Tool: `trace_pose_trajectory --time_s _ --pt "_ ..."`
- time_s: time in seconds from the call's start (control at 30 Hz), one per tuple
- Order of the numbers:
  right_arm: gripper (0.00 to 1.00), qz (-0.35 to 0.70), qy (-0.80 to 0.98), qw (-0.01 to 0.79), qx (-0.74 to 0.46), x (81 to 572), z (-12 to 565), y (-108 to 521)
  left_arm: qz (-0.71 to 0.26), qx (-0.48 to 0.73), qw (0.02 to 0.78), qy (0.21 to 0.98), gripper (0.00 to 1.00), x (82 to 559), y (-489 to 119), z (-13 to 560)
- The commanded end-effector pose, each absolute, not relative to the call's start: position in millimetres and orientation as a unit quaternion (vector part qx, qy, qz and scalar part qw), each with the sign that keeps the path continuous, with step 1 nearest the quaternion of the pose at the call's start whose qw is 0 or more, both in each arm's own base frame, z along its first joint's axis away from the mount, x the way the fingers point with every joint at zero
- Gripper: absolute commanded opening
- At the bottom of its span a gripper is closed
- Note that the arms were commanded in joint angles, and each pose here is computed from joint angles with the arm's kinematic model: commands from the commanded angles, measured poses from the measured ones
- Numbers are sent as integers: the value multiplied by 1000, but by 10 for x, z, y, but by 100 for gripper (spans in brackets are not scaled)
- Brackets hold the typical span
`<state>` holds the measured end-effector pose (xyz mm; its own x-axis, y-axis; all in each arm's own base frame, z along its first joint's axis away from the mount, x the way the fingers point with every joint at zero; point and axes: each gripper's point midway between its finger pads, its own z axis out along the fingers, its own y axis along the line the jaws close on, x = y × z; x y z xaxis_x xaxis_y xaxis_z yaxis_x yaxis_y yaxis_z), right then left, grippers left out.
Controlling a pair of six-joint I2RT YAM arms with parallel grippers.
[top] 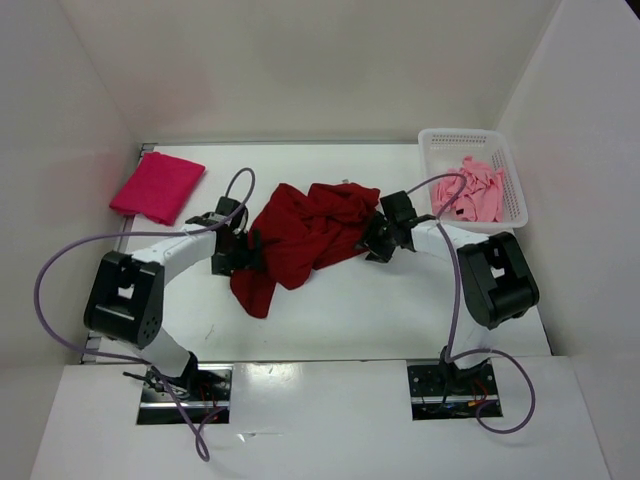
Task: Fold and stack the t-shirts
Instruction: Flatten out the tshirt
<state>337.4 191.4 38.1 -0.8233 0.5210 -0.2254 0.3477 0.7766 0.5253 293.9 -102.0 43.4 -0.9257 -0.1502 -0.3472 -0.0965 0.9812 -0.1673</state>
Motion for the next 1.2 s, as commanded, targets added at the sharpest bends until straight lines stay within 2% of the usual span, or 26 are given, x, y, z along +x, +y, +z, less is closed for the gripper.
trace_pose_trajectory --time_s 0.0,0.03,0.17,0.2,0.3,0.33,0.4,0.53,0.63,0.83,0.93,1.03,1.17 --pt "56 218 913 222 262 3632 404 1717 -73 -72 190 976 88 3073 -1045 383" --pt "56 216 912 223 268 3653 404 1672 -74 -72 192 976 85 3099 -1052 364" --pt "57 216 903 230 290 3756 329 1544 -85 -71 226 968 47 3298 -1101 496" --pt "41 212 902 236 292 3814 313 1538 -86 -71 230 967 30 3327 -1109 526" --pt "16 222 903 241 277 4034 384 1623 -103 -69 265 956 15 3437 -1156 874" --pt "5 226 901 251 271 4115 488 1643 -114 -72 286 949 9 3487 -1116 1067" --pt "0 236 899 261 262 4155 686 1669 -131 -79 314 937 6 3582 -1078 1428" --pt "0 238 890 308 236 4024 1379 1639 -184 -85 370 907 4 3613 -959 2169" --pt "0 256 870 364 211 3829 2040 1554 -207 -79 405 887 4 3518 -944 2558" --pt "0 283 846 419 171 3372 2964 1354 -223 -73 449 862 5 3305 -888 3210" --pt "0 325 819 448 153 3368 3472 1260 -223 -71 476 848 8 3298 -869 3509" --pt "0 332 816 447 155 3476 3501 1182 -222 -72 470 852 10 3361 -875 3377" --pt "0 329 834 412 164 3735 3033 1212 -227 -87 425 872 12 3476 -900 2761"
